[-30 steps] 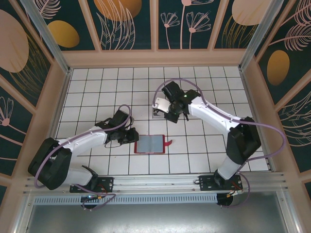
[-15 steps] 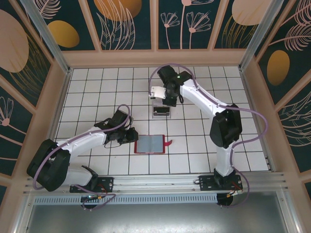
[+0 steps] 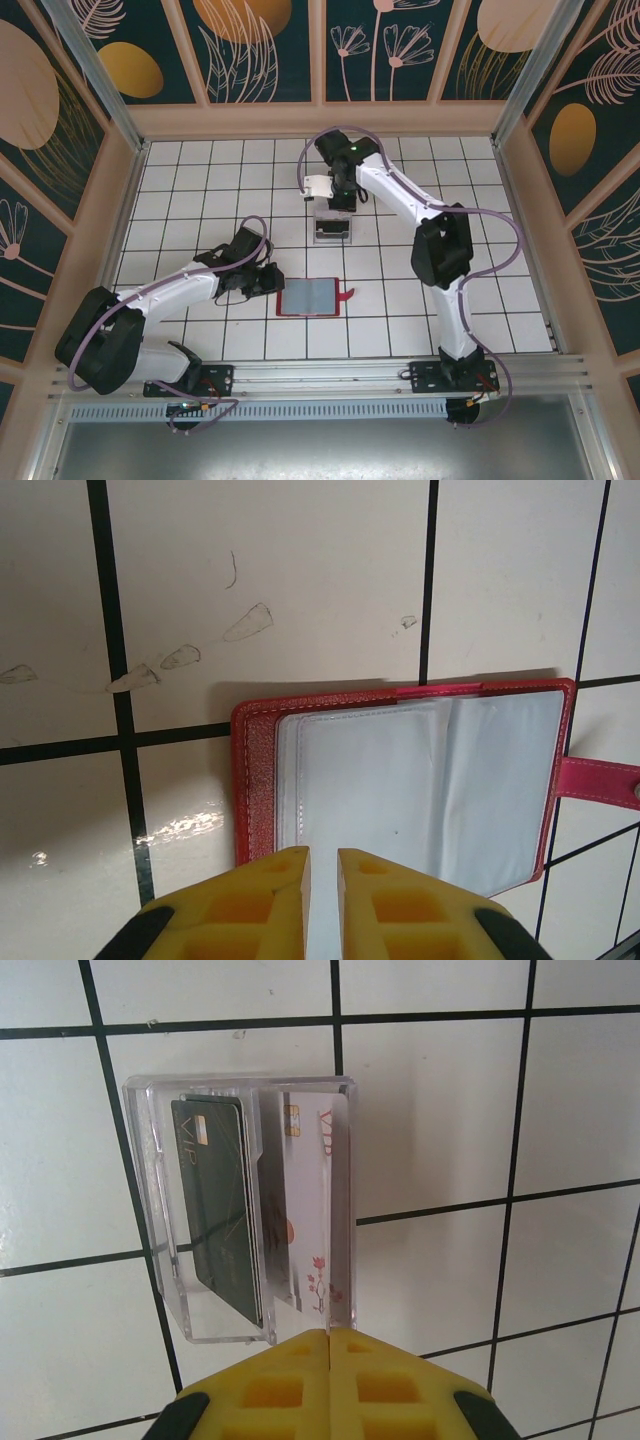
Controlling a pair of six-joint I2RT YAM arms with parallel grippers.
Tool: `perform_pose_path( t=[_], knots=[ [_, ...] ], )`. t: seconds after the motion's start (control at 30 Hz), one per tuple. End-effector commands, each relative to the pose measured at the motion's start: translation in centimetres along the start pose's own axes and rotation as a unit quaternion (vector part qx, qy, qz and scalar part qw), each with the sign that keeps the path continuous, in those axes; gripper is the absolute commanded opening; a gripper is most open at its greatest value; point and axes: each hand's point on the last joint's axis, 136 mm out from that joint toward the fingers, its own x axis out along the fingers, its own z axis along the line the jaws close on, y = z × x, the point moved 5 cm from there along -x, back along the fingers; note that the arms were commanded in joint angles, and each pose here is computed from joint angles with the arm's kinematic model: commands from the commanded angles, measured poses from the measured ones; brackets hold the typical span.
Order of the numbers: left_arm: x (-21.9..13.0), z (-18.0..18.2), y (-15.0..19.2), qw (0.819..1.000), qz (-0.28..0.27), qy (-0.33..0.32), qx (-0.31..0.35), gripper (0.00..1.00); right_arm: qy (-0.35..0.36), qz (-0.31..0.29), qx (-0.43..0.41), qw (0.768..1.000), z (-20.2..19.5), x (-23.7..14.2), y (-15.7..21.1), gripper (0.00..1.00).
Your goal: Take the credit cards out of the card holder
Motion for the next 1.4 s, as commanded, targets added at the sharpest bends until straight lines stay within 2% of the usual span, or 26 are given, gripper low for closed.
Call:
perform_pose_path(
  t=[0.0,0.43,0.47,0.6,0.67,0.8,0.9,1.0,1.03,1.1,1.13,1.17,1.2,1.27,1.37],
  knots=[
    [0.0,0.2,0.2,1.0,-0.001,-0.003,-0.005,0.16,-0.019,0.006,-0.006,1.0,0.0,0.4,0.4,0.0],
    [0.1,0.4,0.2,1.0,-0.001,-0.009,-0.004,0.16,-0.054,0.001,0.001,0.999,0.3,3.5,0.1,0.0],
    [0.1,0.4,0.2,1.0,-0.001,-0.01,-0.004,0.16,-0.05,0.001,0.004,0.999,0.1,3.4,0.1,0.03],
    [0.1,0.2,0.0,1.0,-0.004,-0.01,-0.003,0.17,-0.024,-0.016,0.014,0.999,-1.1,2.3,-0.2,0.25],
    [0.2,0.2,-0.2,1.0,-0.006,-0.013,0.0,0.17,-0.004,-0.025,0.019,1.0,-1.8,1.5,-0.4,0.31],
    [0.1,-0.1,-1.1,0.999,-0.023,-0.023,0.007,0.18,0.045,-0.036,0.037,0.998,-3.2,-0.1,-0.3,0.36],
    [-0.3,-0.1,-2.5,0.997,-0.054,-0.046,0.009,0.27,0.073,-0.055,0.059,0.994,-3.6,-1.5,-0.3,0.4],
    [-1.0,-0.1,-4.2,0.993,-0.092,-0.076,0.018,0.4,0.122,-0.073,0.101,0.985,-4.1,-3.0,0.3,0.42],
    [-1.4,-0.2,-4.9,0.99,-0.11,-0.083,0.02,0.48,0.134,-0.079,0.118,0.981,-4.1,-3.4,0.7,0.43],
    [-2.1,0.1,-6.1,0.985,-0.139,-0.097,0.024,0.65,0.158,-0.093,0.153,0.971,-4.0,-4.1,1.5,0.59],
    [-2.3,0.2,-6.8,0.983,-0.152,-0.1,0.028,0.8,0.169,-0.102,0.169,0.966,-3.7,-4.5,1.8,0.69],
    [-2.6,0.6,-7.6,0.981,-0.163,-0.102,0.027,0.96,0.177,-0.112,0.185,0.96,-3.3,-4.8,2.1,0.71],
    [-2.7,1.1,-8.2,0.98,-0.169,-0.106,0.022,0.98,0.184,-0.124,0.2,0.954,-2.8,-5.1,2.4,0.78],
    [-3.3,2.6,-9.6,0.974,-0.189,-0.127,0.006,0.98,0.204,-0.141,0.246,0.937,-2.5,-5.7,4.5,0.99],
    [-4.4,4.9,-11.6,0.955,-0.23,-0.188,-0.002,0.98,0.229,-0.168,0.308,0.908,-1.5,-6.2,7.1,0.99]
  ],
)
